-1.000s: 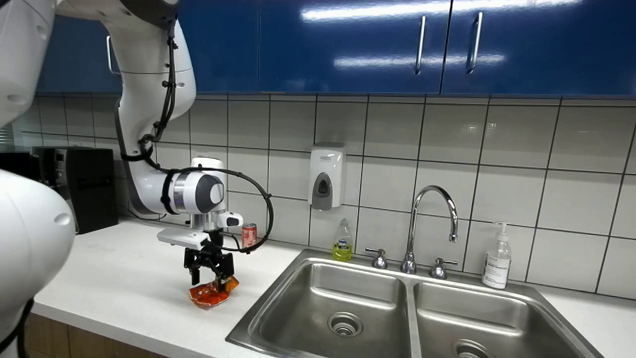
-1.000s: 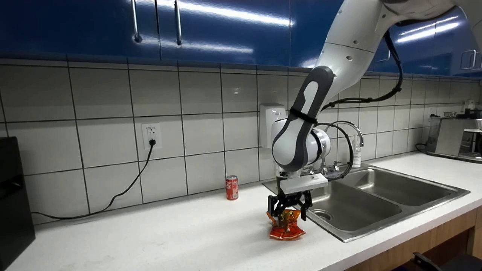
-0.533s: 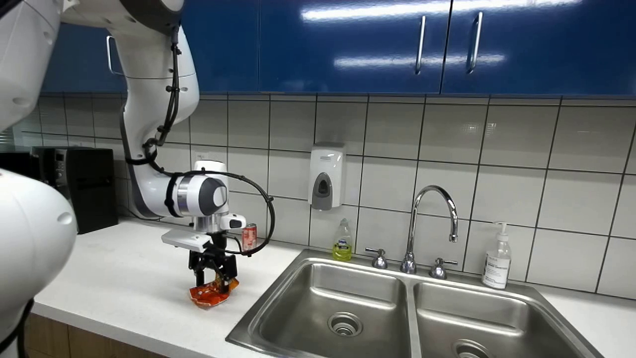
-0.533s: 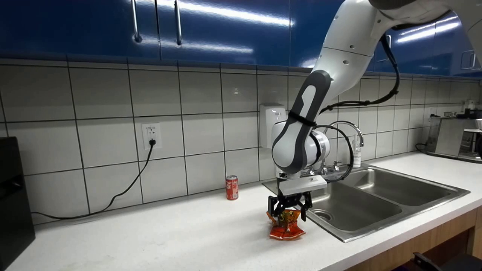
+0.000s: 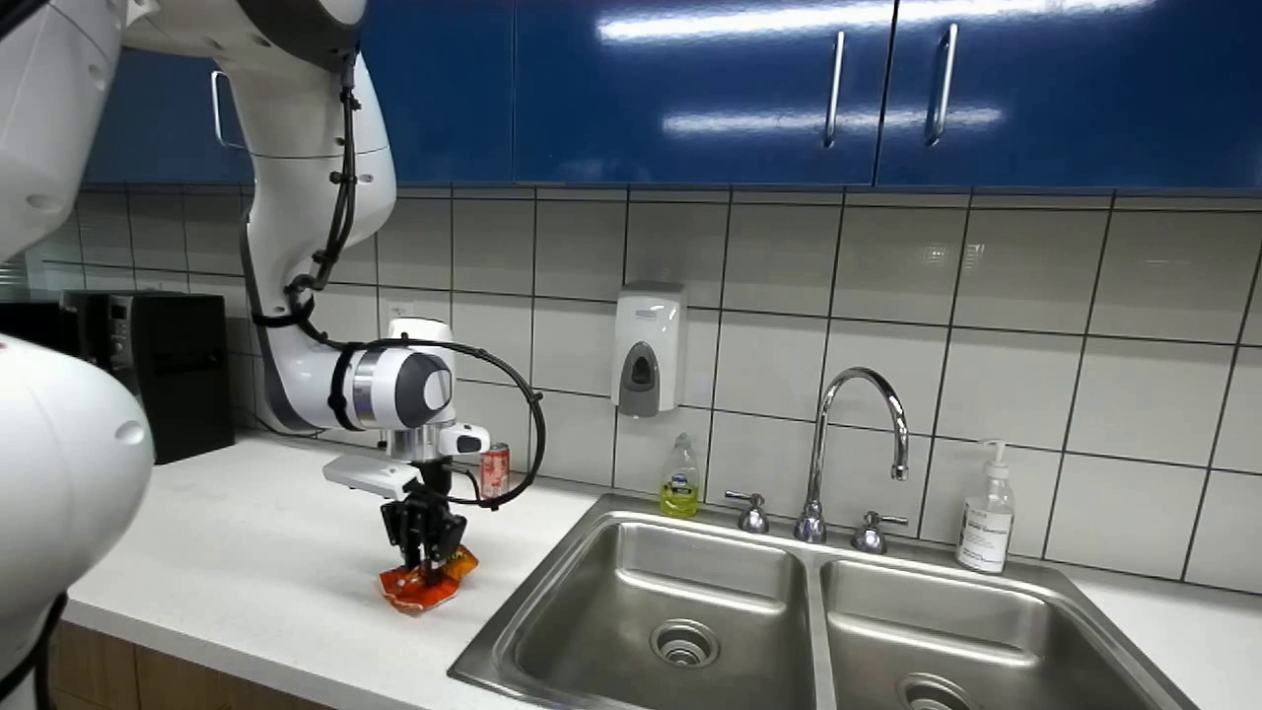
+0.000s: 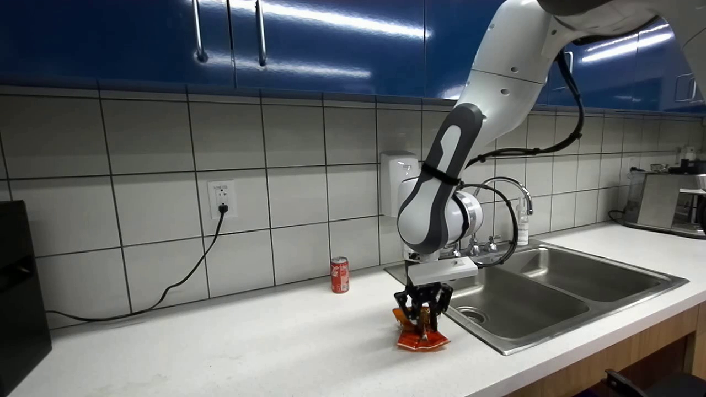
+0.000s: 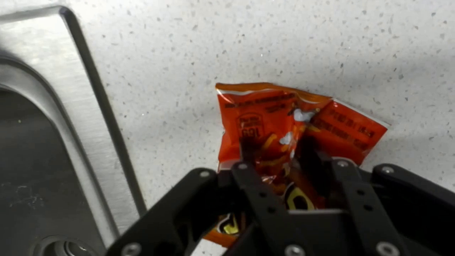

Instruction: Put the orange packet inside the sink.

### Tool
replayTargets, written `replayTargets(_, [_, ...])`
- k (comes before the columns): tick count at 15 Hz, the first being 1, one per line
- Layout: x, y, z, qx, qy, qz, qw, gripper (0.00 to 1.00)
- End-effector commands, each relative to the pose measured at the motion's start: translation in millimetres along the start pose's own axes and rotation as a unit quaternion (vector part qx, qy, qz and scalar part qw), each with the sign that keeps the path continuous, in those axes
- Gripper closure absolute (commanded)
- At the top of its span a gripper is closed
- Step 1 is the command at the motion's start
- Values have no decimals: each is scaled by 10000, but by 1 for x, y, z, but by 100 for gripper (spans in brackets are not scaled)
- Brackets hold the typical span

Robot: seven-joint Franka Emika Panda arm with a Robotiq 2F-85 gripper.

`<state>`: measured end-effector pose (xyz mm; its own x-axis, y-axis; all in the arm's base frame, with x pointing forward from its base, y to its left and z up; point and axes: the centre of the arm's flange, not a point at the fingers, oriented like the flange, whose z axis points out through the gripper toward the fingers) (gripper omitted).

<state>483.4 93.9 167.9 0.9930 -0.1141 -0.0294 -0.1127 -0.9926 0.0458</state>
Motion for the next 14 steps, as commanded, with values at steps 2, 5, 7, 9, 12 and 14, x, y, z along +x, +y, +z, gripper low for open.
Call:
replayTargets(2, [4, -2, 2, 86, -3, 120, 9999, 98])
replayTargets(5, [5, -1, 4, 101, -21, 165, 9998, 100])
replayTargets(7, [4, 0, 5, 95, -15, 183, 9998, 100])
replayTargets(9, [5, 0, 5, 70, -22, 168, 9998, 100])
replayTargets(12, [9, 0, -8, 24, 44, 109, 9999, 100])
replayTargets(14, [13, 1, -23, -42, 105, 58, 9999, 100])
